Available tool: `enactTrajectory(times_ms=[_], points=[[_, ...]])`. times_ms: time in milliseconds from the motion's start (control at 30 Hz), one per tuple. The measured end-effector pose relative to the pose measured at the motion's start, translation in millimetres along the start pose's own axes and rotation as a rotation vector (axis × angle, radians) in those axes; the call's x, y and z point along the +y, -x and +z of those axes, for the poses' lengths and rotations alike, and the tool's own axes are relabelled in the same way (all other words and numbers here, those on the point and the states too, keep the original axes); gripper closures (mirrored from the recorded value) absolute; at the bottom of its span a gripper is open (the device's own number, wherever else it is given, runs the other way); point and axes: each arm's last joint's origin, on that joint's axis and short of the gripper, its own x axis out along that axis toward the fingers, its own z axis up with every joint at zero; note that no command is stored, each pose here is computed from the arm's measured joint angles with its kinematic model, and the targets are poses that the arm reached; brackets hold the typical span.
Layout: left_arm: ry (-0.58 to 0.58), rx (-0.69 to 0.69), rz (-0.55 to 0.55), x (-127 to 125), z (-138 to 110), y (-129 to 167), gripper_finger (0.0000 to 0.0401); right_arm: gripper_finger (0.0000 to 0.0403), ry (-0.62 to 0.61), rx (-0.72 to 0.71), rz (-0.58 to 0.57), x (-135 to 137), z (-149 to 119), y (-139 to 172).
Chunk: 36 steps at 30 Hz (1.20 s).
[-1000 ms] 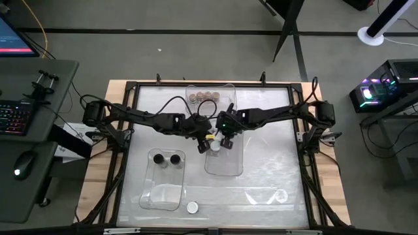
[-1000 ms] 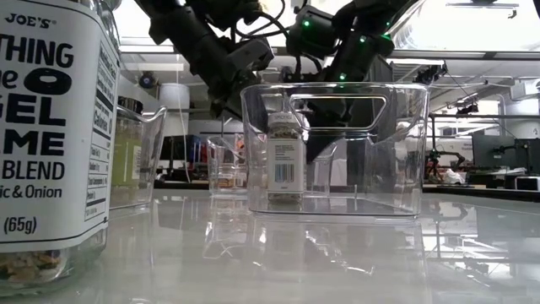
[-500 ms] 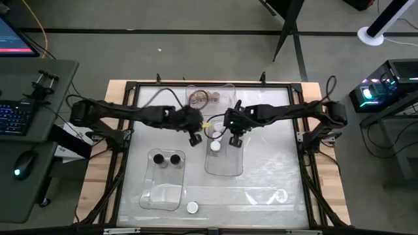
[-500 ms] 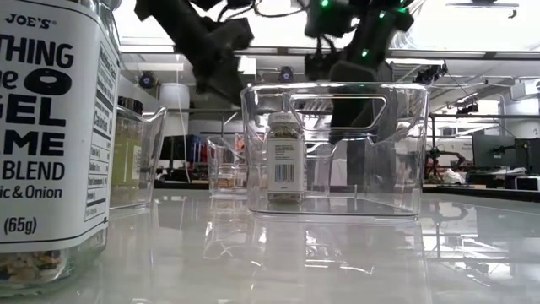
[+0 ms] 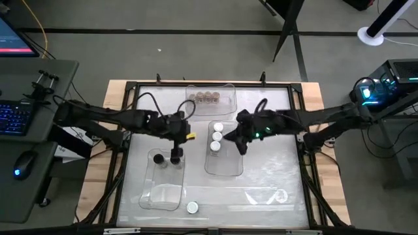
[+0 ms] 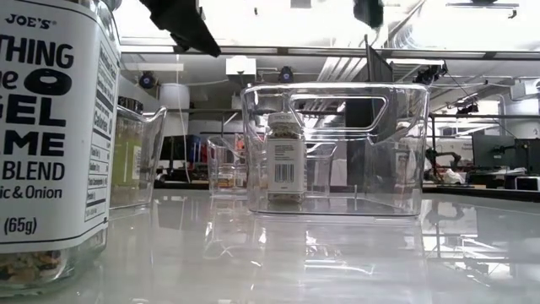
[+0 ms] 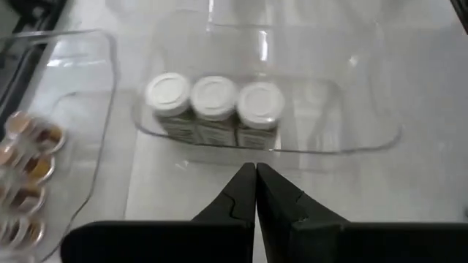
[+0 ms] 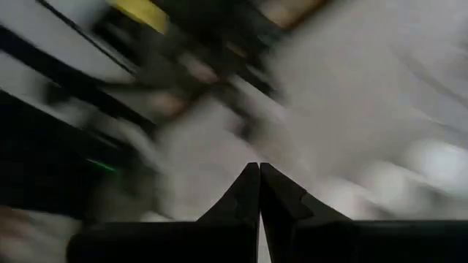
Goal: Sort spices by type
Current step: Put the white seasoning bottle into the bottom right transparent bin
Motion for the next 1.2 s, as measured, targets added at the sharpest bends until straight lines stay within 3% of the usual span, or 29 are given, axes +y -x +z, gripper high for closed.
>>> enactTrajectory(times_ms=[167,267,367,500,667,767,900,1033,1200], points=[[-0.019,-0.032,-0.07,-10,2,-3,0.0401,0.0402,-0.078,-0.284,0.279,53,4,0],[0.048,-0.064,-0.203,-16,5,-1,0.0401,0.0397,-0.094,-0.427,0.412,77,1,-12],[0.153,-0.085,-0.295,-27,8,6,0.0401,0.0382,-0.08,-0.494,0.464,96,-11,-31],[0.234,-0.097,-0.34,-54,6,22,0.0401,0.0336,0.004,-0.398,0.478,123,-33,-57],[0.32,-0.123,-0.291,-90,-3,43,0.0401,0.0242,0.152,-0.279,0.54,163,-44,-79],[0.353,-0.141,-0.261,-104,-8,51,0.0401,0.0183,0.248,-0.171,0.519,185,-44,-89],[0.367,-0.153,-0.218,-111,-13,55,0.0401,0.0123,0.416,0.001,0.391,201,-46,-102],[0.356,-0.139,-0.184,-109,-16,57,0.0401,0.0096,0.516,0.129,0.297,206,-49,-118],[0.326,-0.132,-0.103,-101,-19,57,0.0401,0.0093,0.642,0.255,0.265,206,-62,-145]])
